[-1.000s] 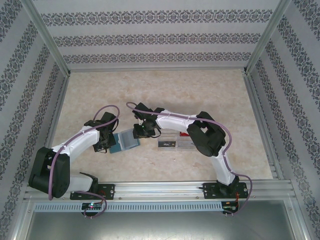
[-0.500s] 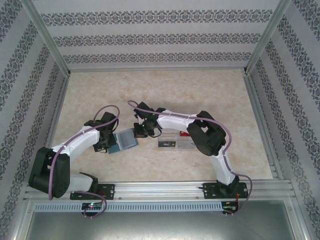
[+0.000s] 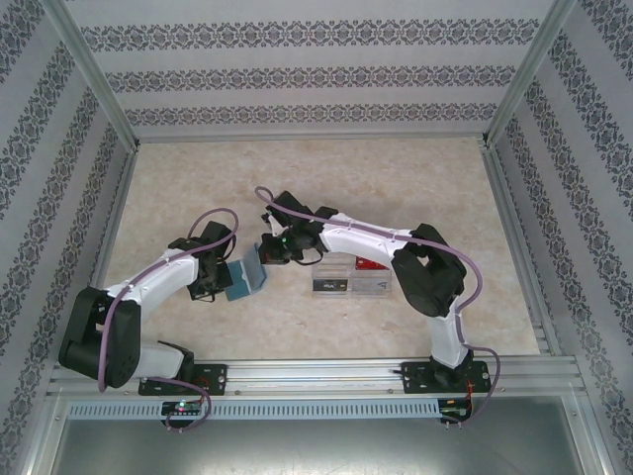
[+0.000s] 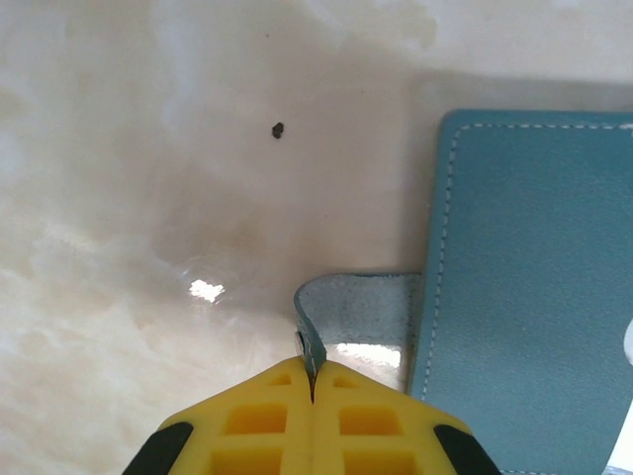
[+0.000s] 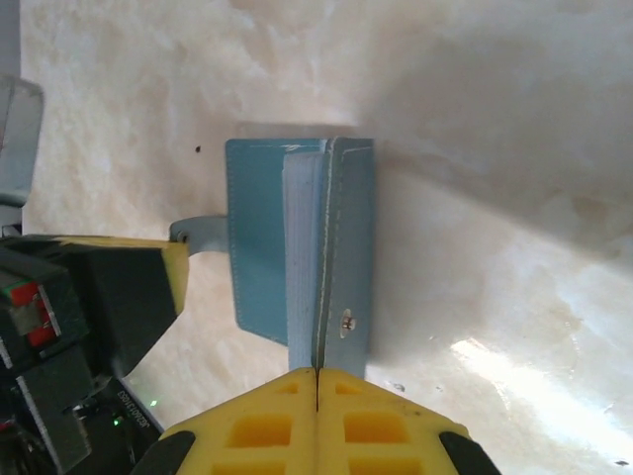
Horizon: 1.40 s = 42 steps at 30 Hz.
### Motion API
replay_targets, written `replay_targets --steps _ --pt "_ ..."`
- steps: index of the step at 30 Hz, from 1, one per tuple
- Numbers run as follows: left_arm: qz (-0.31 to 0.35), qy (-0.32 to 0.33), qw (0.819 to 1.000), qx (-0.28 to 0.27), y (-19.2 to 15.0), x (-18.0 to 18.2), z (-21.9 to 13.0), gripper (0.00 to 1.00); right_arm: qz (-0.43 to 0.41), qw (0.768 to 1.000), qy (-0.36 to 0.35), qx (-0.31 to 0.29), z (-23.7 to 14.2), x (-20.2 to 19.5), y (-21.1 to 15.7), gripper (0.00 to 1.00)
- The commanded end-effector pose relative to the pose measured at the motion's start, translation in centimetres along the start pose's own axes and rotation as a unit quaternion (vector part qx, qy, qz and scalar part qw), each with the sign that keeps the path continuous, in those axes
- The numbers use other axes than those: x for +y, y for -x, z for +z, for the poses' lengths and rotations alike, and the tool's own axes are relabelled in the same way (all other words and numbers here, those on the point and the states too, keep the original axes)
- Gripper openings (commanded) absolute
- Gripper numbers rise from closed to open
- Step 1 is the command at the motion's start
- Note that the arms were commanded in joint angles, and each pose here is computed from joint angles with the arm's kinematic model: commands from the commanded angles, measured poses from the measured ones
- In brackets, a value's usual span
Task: Take the credit cards out of the card holder
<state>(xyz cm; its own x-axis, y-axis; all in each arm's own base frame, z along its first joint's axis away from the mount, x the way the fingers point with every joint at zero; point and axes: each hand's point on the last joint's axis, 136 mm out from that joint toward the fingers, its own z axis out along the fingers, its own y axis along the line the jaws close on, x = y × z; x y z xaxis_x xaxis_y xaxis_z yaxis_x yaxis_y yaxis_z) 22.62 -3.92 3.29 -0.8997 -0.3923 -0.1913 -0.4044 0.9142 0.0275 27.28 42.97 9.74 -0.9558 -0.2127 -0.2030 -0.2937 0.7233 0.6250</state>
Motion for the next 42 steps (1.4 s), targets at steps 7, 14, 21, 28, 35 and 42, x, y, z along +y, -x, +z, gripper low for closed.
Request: replay_targets --steps 7,14,21,28,35,42 --pt "0.005 -0.019 1.0 0.015 -0.4 -0.6 0.7 0.0 -0.038 0.997 0.052 0.035 1.8 4.3 0.0 0.0" --pt "0.006 0.011 1.0 0.002 -0.1 0.7 0.1 0.0 -0.015 1.0 -0.001 0.017 1.0 0.2 0.1 0.0" --pt "0.008 0.012 1.0 0.005 -0.1 0.6 0.1 0.0 -0.028 0.999 -0.035 0.005 0.0 -1.0 0.0 0.17" --pt "0.011 0.014 1.0 0.006 -0.1 0.6 0.2 0.0 -0.05 0.995 -0.085 -0.026 -2.1 -1.2 1.4 0.38" --pt "0.012 0.012 1.0 0.005 -0.1 0.6 0.1 0.0 -0.035 0.993 -0.115 -0.018 -1.5 -3.5 1.7 0.4" --pt "0.011 0.011 1.0 0.005 0.0 0.5 0.1 0.0 -0.028 0.995 -0.093 0.008 0.7 -3.5 1.2 0.22"
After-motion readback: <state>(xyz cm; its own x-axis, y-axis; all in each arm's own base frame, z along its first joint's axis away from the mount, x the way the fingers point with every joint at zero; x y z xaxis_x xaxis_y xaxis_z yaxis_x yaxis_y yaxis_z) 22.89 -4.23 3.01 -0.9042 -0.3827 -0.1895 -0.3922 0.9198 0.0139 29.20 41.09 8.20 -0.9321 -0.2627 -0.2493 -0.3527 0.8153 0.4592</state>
